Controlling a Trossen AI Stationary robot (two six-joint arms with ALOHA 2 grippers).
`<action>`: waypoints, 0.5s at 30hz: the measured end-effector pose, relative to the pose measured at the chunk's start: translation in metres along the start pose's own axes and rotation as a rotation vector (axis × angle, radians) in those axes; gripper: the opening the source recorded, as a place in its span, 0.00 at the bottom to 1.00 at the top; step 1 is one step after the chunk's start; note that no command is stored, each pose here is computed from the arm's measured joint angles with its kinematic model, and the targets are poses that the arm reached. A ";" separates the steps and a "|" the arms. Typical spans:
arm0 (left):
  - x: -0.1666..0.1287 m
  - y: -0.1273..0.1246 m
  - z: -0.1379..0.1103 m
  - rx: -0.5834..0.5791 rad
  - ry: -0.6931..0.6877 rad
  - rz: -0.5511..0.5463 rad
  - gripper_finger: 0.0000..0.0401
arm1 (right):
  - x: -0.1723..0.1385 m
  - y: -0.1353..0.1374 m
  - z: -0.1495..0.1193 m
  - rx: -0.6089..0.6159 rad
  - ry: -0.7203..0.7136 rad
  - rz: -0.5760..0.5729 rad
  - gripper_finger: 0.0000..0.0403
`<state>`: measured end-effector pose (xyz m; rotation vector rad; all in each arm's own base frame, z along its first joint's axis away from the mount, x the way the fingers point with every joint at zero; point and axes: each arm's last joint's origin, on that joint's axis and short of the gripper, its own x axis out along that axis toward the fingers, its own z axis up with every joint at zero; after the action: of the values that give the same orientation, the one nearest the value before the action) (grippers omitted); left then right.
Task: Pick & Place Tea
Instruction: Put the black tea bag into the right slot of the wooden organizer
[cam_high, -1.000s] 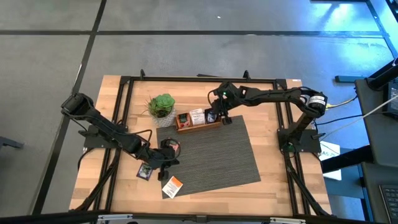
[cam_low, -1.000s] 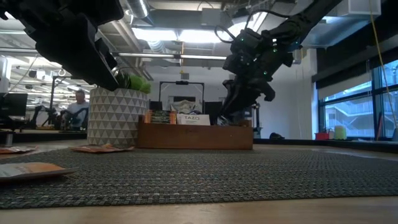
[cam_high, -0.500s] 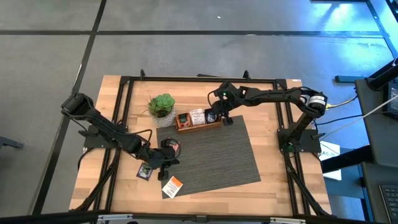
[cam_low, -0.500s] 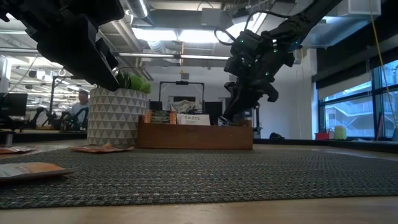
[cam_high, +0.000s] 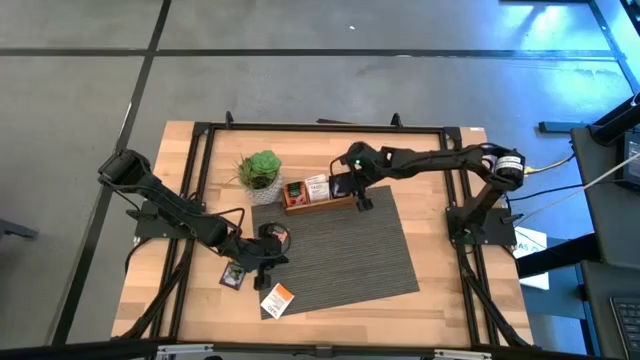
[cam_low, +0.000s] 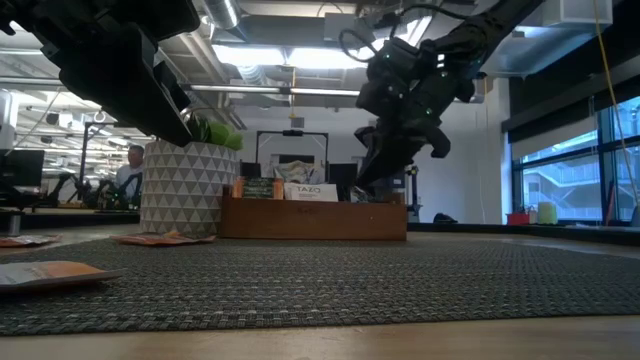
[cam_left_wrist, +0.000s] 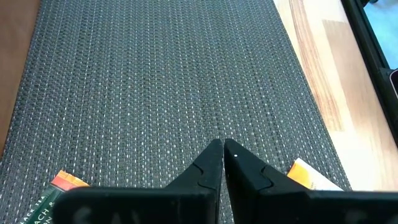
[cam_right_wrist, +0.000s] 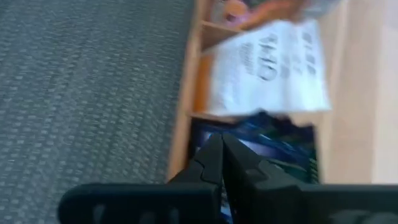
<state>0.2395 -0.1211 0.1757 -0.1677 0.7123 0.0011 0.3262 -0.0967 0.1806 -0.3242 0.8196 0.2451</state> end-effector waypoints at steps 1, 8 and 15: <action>0.000 0.000 0.000 0.000 0.000 0.000 0.03 | 0.001 0.004 0.002 -0.008 0.002 0.008 0.02; 0.000 0.000 0.000 0.000 0.000 0.000 0.03 | 0.016 0.015 0.006 -0.058 0.137 -0.144 0.02; 0.000 0.000 0.000 0.000 0.001 0.000 0.03 | 0.032 0.017 -0.003 -0.055 0.186 -0.134 0.01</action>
<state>0.2394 -0.1211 0.1755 -0.1673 0.7132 0.0011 0.3396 -0.0794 0.1518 -0.4565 0.9714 0.1135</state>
